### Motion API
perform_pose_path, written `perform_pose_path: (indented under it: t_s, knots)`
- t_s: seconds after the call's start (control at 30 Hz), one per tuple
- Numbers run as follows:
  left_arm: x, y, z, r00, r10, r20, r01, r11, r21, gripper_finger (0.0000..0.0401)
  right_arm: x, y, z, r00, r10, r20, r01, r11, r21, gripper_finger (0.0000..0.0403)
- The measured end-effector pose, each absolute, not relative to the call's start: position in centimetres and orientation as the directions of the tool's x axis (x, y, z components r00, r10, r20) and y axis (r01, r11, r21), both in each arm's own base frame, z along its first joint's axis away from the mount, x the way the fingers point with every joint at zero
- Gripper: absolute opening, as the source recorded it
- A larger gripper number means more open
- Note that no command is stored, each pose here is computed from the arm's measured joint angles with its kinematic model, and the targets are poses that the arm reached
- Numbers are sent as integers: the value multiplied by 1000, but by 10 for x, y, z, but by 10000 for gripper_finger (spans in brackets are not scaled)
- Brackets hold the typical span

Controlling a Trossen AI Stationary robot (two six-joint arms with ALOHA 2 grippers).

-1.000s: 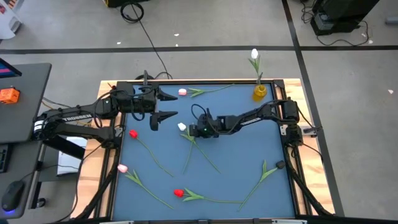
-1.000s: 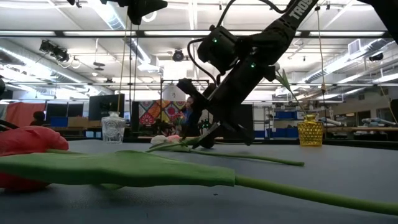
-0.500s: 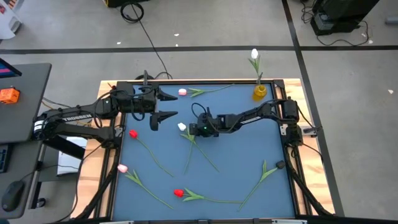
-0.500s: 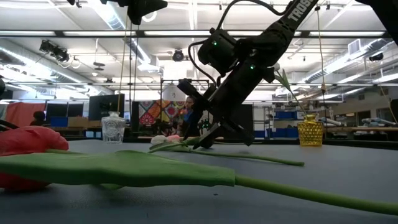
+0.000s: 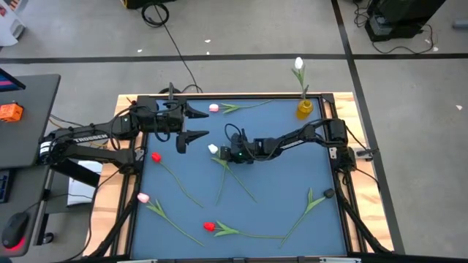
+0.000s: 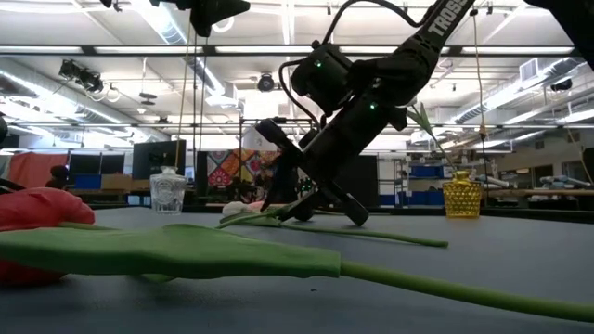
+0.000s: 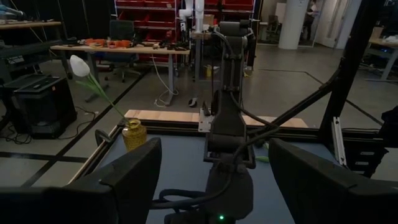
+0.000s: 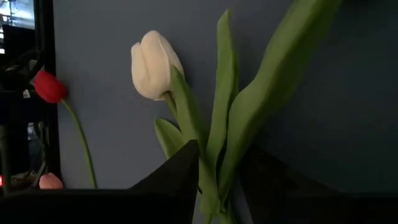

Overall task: Sort flowers into vase by color
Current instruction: Put the top black tulip into the yellow vase

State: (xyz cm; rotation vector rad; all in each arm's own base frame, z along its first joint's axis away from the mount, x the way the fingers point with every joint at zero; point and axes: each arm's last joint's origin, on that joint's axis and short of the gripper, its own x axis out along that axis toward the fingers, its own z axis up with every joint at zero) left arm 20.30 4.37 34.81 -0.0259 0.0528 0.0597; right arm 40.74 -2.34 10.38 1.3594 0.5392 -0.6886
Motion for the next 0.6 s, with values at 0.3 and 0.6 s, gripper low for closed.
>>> perform_pose_path:
  t_s: [0.3, 0.6]
  knots:
    - [203, 44, 348, 997, 59, -53, -60, 998, -24, 302, 407, -23, 105, 693, -139, -707, 720, 86, 689, 50]
    - [203, 44, 348, 997, 59, -53, -60, 998, -24, 302, 402, -22, 115, 680, -158, -716, 733, 121, 669, 19]
